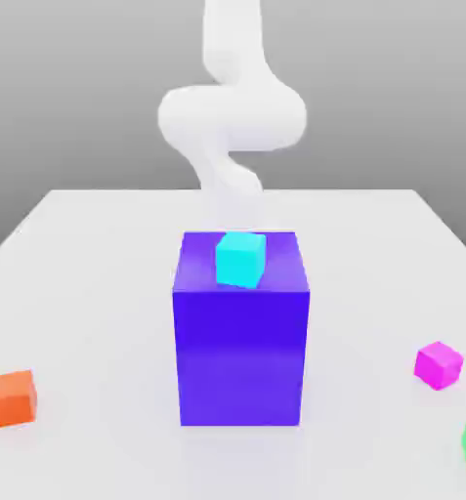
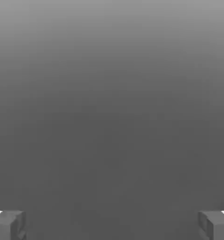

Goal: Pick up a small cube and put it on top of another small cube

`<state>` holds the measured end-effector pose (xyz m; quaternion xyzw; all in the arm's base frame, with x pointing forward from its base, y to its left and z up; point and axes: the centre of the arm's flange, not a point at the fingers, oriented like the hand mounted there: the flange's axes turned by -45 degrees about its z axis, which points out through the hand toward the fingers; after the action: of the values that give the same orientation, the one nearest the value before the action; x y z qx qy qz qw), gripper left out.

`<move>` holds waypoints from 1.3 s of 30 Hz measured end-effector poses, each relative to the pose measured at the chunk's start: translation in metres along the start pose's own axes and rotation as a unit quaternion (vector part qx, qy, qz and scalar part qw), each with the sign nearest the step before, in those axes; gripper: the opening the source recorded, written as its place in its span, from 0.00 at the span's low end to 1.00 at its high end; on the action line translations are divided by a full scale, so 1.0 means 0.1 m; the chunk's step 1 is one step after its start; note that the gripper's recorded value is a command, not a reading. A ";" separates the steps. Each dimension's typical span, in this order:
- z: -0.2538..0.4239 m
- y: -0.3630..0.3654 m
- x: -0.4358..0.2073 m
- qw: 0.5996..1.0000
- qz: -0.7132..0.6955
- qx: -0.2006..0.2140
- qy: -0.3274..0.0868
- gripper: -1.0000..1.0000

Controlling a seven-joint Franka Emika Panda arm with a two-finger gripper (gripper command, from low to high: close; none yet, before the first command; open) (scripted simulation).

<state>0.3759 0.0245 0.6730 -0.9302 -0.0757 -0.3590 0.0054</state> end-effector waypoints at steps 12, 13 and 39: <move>1.98 -1.59 -0.79 0.908 -0.369 0.160 -0.115 0.50; 2.10 -1.74 -0.92 0.893 -0.398 0.171 -0.122 0.50; 3.57 -3.28 -3.92 0.524 -0.772 0.310 -0.183 0.00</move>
<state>0.2805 0.3177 0.1315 -0.4931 -0.8700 0.0009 -0.0002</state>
